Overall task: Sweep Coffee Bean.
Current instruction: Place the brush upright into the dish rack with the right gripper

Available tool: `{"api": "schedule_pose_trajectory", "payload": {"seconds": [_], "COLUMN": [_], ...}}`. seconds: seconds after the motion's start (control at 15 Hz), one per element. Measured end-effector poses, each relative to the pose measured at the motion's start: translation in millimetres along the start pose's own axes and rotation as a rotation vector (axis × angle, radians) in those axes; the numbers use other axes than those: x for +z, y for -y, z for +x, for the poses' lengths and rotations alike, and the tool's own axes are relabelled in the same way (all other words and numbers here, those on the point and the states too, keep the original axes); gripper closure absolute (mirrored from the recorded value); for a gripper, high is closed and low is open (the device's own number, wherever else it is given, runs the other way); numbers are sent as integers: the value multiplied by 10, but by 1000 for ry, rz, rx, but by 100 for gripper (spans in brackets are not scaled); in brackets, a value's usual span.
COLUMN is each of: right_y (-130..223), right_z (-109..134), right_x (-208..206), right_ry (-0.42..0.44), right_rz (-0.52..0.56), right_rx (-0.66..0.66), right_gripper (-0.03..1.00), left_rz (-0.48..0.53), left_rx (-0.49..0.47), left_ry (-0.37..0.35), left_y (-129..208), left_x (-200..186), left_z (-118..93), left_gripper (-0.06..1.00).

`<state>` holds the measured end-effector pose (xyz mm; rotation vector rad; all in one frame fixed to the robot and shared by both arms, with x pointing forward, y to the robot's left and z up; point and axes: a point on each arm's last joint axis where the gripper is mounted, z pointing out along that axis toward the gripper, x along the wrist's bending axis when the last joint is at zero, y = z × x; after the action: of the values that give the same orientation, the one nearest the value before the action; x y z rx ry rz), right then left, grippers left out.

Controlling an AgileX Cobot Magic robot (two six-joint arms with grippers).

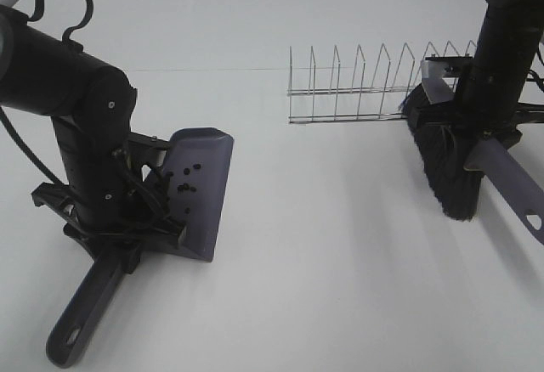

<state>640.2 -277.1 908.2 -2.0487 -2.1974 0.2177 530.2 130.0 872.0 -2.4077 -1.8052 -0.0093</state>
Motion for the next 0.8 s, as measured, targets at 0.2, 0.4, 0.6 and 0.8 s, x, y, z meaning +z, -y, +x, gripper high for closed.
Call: {"api": "schedule_pose_trajectory", "payload": {"seconds": [0.2, 0.4, 0.6, 0.8], "right_y": [-210, -418, -643, -815], "right_z": [-5, -18, -23, -107], "right_x": [-40, -92, -137, -169], "right_ry": [3, 14, 17, 4], "right_rz": [-45, -97, -162, -219], "right_rx": [0, -3, -3, 18], "right_gripper": [67, 67, 67, 67], "left_rz": [5, 17, 20, 29], "left_rx": [-3, -5, -4, -5], "left_ry": [2, 0, -1, -3], "left_y": [4, 15, 18, 27], "left_x": [0, 0, 0, 0], "left_z": [-2, 0, 1, 3], "left_gripper": [60, 60, 60, 60]}}
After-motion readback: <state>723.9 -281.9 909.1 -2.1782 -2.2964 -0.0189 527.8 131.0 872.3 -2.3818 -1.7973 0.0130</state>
